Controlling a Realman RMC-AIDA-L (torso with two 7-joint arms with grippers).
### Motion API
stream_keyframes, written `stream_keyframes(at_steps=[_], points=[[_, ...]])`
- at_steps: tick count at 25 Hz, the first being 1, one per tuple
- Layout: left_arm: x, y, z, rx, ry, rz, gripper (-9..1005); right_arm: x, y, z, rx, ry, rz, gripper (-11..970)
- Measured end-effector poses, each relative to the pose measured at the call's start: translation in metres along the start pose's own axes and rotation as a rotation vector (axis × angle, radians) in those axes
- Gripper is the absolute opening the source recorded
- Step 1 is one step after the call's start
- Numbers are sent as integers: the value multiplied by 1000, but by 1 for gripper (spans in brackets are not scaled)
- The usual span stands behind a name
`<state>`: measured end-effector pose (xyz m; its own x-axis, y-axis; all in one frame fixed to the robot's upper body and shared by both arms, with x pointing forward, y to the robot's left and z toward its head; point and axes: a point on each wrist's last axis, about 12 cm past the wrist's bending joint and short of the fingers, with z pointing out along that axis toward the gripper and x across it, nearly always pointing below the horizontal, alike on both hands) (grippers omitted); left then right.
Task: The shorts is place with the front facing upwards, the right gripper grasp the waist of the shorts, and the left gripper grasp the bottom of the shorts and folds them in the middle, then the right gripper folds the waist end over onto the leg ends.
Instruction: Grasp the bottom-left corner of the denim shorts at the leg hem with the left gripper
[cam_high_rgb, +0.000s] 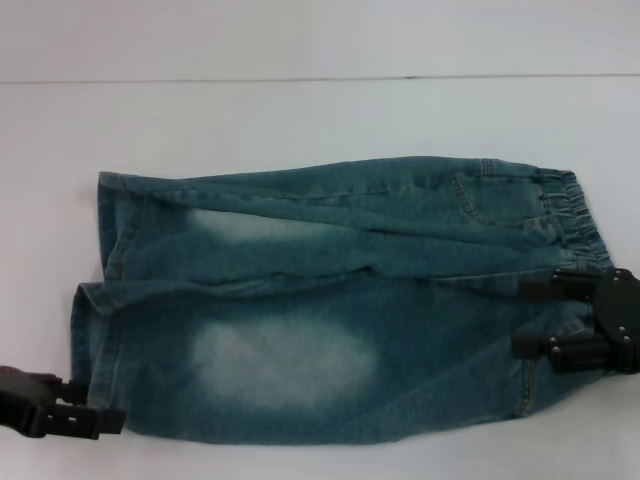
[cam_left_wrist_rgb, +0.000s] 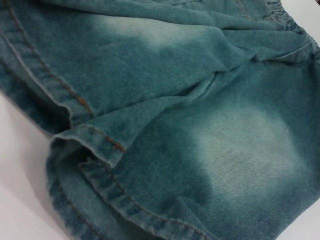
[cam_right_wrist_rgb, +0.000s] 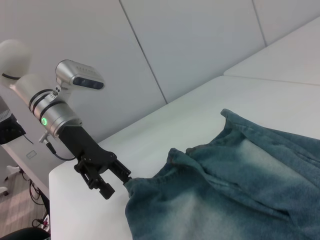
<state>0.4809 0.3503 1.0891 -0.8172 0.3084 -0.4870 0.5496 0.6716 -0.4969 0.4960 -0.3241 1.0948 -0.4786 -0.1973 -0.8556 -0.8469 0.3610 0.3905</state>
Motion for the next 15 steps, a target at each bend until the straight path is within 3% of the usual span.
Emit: stream_keyframes(at_steps=[15], points=[[-3, 4, -2, -34, 3, 5, 840, 1, 2, 3, -12, 1, 1, 928]])
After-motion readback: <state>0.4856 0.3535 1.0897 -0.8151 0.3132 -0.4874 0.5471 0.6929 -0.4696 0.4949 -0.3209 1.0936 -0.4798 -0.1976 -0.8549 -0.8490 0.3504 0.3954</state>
